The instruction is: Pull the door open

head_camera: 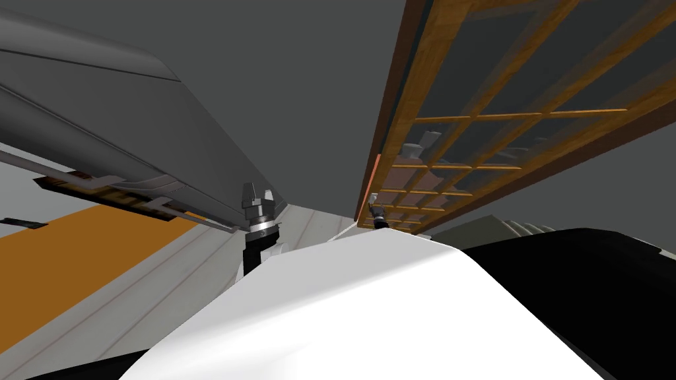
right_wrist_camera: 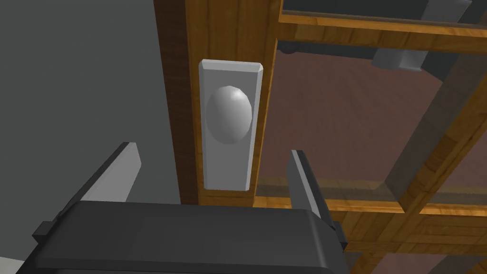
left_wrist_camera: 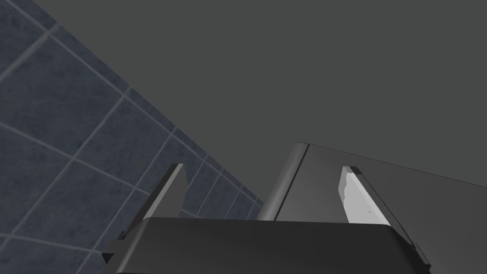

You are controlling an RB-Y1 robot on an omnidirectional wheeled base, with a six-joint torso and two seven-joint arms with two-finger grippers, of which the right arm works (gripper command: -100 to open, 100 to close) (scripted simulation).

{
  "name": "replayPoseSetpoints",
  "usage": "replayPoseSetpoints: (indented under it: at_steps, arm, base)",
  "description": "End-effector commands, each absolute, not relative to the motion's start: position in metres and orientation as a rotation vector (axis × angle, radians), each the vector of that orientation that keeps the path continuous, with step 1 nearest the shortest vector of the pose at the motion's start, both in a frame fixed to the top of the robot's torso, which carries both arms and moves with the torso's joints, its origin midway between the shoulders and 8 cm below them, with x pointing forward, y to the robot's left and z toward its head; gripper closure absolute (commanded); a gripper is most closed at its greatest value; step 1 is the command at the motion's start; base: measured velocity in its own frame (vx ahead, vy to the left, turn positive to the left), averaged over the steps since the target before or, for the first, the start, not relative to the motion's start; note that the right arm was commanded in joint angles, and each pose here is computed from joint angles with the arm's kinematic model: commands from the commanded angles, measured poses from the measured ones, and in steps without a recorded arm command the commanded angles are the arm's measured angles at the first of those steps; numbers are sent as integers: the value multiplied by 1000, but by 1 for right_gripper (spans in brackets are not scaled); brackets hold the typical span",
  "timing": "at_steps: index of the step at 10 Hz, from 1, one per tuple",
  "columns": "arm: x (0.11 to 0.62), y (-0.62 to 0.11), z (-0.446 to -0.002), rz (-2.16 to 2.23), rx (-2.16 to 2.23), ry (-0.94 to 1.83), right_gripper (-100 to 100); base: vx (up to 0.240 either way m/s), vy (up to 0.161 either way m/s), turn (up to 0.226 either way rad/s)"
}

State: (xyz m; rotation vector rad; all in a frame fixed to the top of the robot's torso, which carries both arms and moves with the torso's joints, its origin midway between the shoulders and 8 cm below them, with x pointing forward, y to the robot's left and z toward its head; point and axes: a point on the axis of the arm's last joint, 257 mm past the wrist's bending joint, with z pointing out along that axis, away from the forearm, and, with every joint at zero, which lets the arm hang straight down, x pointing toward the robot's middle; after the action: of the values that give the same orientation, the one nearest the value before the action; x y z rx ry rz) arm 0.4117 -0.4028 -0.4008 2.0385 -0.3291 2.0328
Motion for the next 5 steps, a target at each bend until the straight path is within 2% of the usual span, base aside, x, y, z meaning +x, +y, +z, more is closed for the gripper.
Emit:
replayPoseSetpoints:
  at_steps: [1,4,5]
  arm:
    - [401,-419,-401,2024,2028,-348,-100]
    - [390,-443,-400,2012,2012,-371,-100]
    - [392,-439,-400,2012,2015,-365,-100]
  base:
    - [204,-33,117]
    - [194,-27,86]
    - [80,-13,1]
